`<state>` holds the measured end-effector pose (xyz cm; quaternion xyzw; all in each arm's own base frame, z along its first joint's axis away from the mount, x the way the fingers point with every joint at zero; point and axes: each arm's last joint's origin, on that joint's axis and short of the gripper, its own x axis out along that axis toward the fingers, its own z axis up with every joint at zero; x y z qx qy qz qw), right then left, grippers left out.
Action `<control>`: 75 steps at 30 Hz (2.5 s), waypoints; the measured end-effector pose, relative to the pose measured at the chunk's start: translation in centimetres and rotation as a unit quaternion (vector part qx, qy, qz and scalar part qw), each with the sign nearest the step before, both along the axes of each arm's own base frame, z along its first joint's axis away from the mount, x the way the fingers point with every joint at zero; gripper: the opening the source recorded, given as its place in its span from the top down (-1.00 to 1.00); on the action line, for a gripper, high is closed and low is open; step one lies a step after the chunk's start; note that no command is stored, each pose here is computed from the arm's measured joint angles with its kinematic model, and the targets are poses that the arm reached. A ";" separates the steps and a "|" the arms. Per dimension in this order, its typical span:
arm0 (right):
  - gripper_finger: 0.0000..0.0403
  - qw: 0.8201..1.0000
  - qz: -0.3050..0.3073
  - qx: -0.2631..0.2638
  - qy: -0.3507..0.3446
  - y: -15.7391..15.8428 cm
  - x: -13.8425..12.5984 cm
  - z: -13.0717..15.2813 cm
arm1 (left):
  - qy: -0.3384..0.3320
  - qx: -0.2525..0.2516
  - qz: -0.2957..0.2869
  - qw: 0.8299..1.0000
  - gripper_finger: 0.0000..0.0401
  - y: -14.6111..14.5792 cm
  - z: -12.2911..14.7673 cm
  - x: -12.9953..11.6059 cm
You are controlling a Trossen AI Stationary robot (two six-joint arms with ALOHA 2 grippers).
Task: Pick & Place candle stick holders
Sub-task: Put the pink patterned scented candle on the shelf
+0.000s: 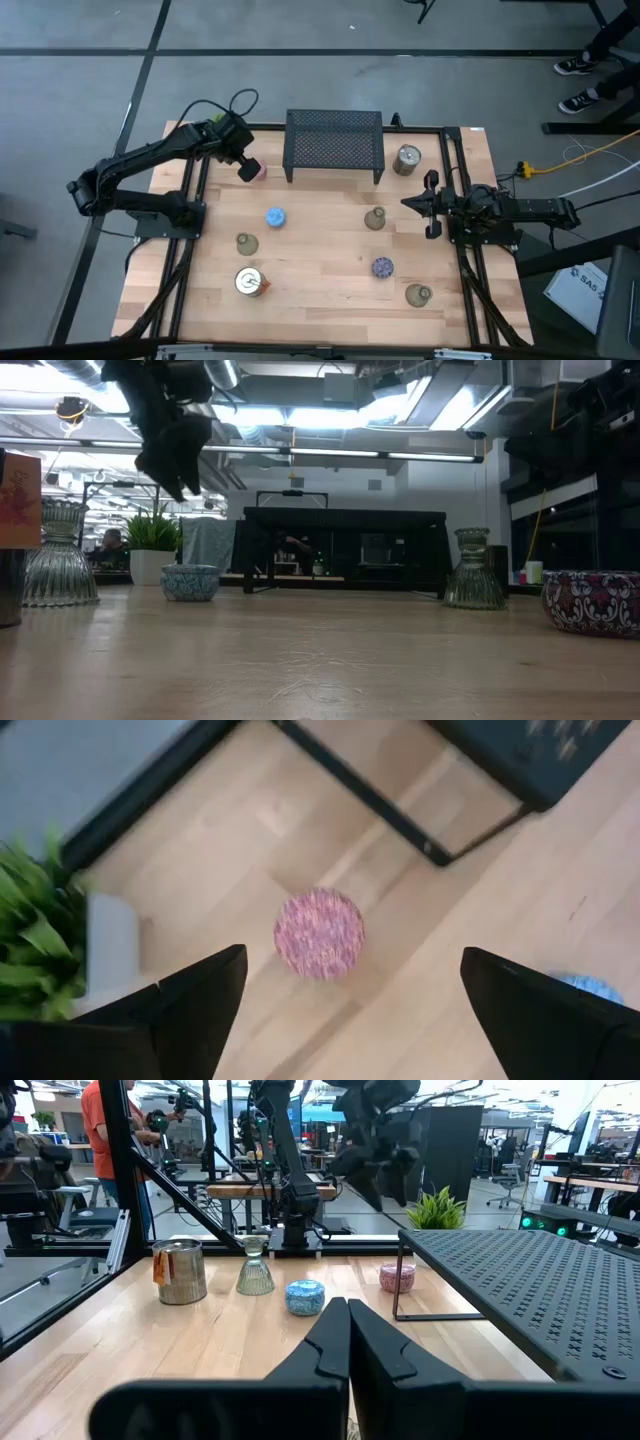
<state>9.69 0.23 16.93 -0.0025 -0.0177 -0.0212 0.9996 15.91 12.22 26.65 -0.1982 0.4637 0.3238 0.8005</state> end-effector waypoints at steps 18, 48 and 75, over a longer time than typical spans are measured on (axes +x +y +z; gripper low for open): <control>1.00 1.000 0.000 0.000 0.000 0.0 0.0 0.0 | -0.041 0.022 -0.032 0.998 -0.88 -2.1 -4.3 1.0; 1.00 1.000 0.000 0.000 0.000 0.0 0.0 0.0 | -0.009 0.100 0.029 0.995 -0.88 -3.1 -7.3 0.8; 1.00 1.000 0.000 0.000 0.000 0.0 0.0 0.0 | -0.028 0.136 -0.054 0.989 -0.88 -2.7 -8.7 1.9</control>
